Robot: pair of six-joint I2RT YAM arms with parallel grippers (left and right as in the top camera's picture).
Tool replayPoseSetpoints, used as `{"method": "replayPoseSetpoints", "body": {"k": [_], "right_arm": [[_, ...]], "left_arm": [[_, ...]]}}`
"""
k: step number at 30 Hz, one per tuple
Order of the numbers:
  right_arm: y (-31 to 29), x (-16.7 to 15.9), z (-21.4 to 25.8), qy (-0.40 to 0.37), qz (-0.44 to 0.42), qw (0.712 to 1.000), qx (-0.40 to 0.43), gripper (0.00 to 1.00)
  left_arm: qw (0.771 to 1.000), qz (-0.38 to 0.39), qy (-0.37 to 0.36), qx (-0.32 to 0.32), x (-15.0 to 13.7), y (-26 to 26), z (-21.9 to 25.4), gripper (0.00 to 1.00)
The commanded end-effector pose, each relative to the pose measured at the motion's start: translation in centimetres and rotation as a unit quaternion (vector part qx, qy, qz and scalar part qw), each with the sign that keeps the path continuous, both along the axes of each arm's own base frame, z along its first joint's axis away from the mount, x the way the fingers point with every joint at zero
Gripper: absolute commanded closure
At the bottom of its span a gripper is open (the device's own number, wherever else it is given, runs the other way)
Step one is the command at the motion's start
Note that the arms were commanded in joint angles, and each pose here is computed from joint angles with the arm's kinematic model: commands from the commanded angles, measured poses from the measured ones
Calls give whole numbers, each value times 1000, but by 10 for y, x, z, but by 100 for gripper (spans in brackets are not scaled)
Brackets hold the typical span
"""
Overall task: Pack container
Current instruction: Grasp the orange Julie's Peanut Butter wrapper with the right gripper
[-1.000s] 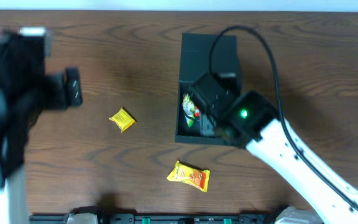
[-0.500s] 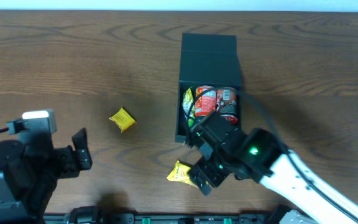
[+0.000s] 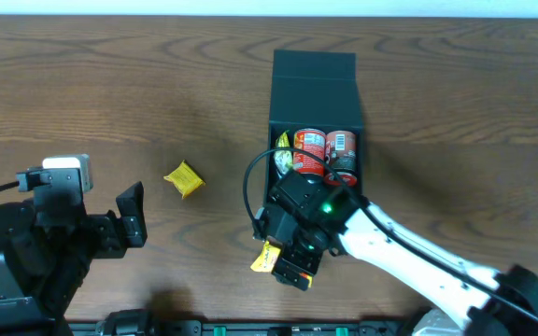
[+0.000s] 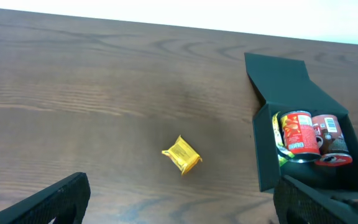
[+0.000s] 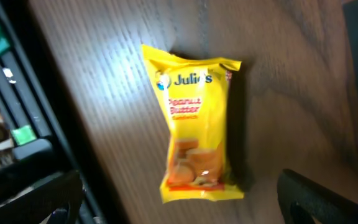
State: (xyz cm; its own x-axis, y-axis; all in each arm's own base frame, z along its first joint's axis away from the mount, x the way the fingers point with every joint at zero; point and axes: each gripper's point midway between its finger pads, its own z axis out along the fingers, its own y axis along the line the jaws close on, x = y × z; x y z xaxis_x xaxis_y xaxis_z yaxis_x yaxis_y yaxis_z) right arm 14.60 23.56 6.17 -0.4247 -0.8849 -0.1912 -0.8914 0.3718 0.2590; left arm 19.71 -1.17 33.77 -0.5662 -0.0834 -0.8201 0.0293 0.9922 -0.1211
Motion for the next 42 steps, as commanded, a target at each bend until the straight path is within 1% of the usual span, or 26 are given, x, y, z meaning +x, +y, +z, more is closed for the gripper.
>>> {"method": "replayPoseSetpoints", "body": {"k": [1,7,11,29,34,38,42], "right_arm": [[1,-1,-7,14,23,1000,4,1],[4,-3,-21,34,23,999,-1,2],[8,-10,-23,52,42,998,13,3],[3,-13,-39,49,41,998,14,7],[4,-13,-43,49,38,998,14,7],[4,-12,-49,53,35,998,10,11],[5,-11,-56,66,3,998,-1,11]], "left_arm": [[1000,8,2,0,2,3,0,5],[1000,8,11,-1,6,3,-3,5],[1000,8,11,-1,6,3,-3,5],[1000,19,12,7,6,8,-4,5],[1000,20,11,8,6,8,-4,5],[999,30,12,14,6,12,-4,5],[999,30,10,15,7,12,-3,5]]}}
